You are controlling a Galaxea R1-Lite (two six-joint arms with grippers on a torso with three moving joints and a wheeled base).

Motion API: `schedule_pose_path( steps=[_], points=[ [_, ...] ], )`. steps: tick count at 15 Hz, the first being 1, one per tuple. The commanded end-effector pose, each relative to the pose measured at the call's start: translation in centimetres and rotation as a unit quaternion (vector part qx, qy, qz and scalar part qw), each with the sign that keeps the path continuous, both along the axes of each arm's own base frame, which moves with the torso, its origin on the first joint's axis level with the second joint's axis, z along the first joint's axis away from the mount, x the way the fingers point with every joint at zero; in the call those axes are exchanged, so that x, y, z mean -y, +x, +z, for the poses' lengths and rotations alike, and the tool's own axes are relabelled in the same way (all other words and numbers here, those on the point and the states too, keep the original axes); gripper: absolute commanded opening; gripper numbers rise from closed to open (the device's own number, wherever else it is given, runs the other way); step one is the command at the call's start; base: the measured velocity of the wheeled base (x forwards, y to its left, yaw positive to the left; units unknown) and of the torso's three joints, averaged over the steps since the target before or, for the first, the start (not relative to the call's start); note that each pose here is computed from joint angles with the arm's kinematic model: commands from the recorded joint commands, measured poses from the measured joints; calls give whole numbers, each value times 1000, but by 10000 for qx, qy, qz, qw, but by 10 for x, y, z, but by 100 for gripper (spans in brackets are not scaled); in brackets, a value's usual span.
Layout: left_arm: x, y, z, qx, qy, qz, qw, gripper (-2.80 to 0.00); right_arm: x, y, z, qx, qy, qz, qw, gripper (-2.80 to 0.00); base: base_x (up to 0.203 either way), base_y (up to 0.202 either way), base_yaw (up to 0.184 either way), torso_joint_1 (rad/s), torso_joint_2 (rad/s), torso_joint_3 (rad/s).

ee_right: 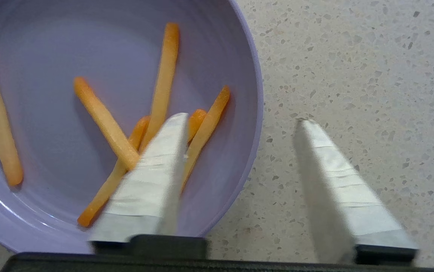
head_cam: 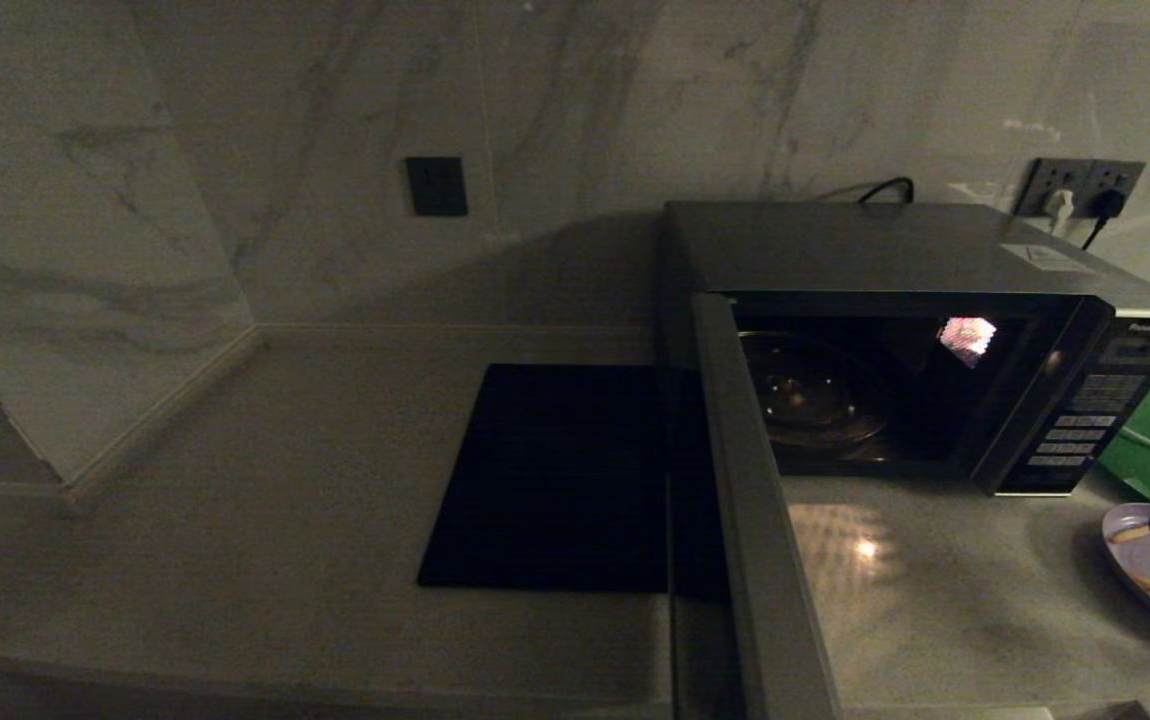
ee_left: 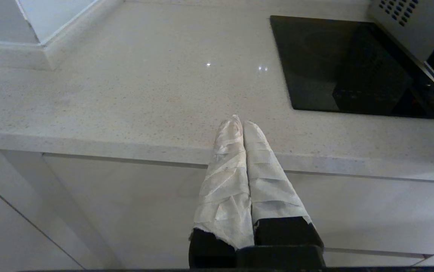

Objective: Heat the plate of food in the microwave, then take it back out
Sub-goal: Close the microwave oven

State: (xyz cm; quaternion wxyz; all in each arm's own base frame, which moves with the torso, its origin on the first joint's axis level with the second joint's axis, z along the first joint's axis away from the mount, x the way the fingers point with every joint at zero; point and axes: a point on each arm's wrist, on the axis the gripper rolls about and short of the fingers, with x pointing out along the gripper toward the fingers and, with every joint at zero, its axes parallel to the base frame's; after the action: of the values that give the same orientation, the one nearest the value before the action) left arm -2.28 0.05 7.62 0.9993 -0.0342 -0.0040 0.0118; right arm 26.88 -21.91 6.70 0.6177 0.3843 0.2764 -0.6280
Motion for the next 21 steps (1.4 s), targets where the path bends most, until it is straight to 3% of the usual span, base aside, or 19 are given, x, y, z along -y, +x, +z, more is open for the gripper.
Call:
schedule_pose_path(
  steps=[1,8,11,14,15,18,21],
  points=[
    [0,0,0,2,-4,4,10000,-280,1,-3,6,85,-59,-62,9999,0,0,0,0,0,0,0],
    [0,0,0,2,-4,4,10000,-280,-19,-32,93,954,-636,349,9928,0,0,0,0,0,0,0],
    [0,0,0,-5,-4,4,10000,-280,-42,-55,129,1205,-621,867,9870,0,0,0,0,0,0,0],
    [0,0,0,0,-4,4,10000,-280,-81,-86,169,1446,-738,1502,9752,0,0,0,0,0,0,0],
    [0,0,0,2,-4,4,10000,-280,-96,-99,182,1513,-818,1722,9699,-280,0,0,0,0,0,0],
    [0,0,0,-2,-4,4,10000,-280,-137,-135,204,1574,-924,2393,9536,-280,0,0,0,0,0,0],
    [0,0,0,-5,-4,4,10000,-280,-166,-153,209,1430,-721,3070,9381,-280,0,0,0,0,0,0]
  ],
)
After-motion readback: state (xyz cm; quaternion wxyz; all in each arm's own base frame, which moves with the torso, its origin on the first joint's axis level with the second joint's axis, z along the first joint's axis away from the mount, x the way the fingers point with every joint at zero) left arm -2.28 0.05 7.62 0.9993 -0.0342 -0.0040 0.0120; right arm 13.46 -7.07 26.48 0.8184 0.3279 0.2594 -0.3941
